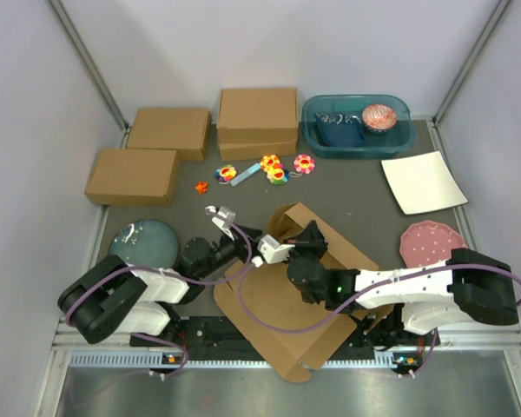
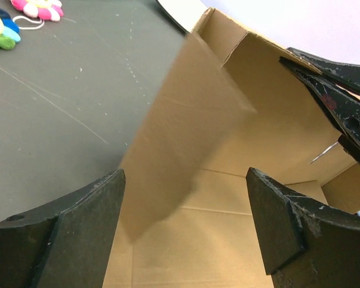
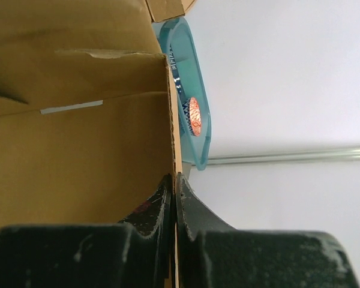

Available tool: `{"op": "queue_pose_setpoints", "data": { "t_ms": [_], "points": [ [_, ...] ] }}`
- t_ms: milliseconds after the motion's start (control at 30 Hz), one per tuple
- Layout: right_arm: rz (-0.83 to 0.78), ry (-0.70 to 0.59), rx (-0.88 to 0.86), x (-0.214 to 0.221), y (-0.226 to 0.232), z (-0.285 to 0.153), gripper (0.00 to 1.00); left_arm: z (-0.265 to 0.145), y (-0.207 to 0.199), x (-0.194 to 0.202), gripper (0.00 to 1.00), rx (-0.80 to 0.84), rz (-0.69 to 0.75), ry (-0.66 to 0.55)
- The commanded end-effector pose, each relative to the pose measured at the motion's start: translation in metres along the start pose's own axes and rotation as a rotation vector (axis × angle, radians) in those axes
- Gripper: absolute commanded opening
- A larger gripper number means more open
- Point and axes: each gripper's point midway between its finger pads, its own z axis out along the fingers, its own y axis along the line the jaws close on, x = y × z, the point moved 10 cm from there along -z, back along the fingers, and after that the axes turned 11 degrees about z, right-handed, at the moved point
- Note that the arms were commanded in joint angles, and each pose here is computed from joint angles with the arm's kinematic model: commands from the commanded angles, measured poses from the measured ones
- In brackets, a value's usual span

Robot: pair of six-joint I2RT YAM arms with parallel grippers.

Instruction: Fold the paper box

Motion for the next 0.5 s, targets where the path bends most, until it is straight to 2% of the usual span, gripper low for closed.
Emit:
{"op": "queue_pose_setpoints", "data": {
  "t_ms": [0,233,367,433,467],
  "points": [
    [0.023,-0.066,-0.117,-0.007,0.018,-0.001,0.00,0.005,-0.002,-0.018,0.88,0.006,0.096,-0.135],
    [0.030,-0.067,-0.129,-0.013,0.018,-0.001,0.00,0.019,0.005,-0.029,0.88,-0.046,0.164,-0.212],
    [0.034,-0.066,-0.137,-0.010,0.016,-0.002,0.00,-0.003,-0.007,-0.036,0.86,0.009,0.151,-0.267],
    [0.030,-0.066,-0.140,-0.008,0.017,-0.002,0.00,-0.015,-0.008,-0.030,0.86,0.002,0.141,-0.221],
    [0.028,-0.066,-0.139,-0.008,0.017,-0.002,0.00,-0.023,-0.014,-0.042,0.86,0.006,0.152,-0.281]
  ]
}}
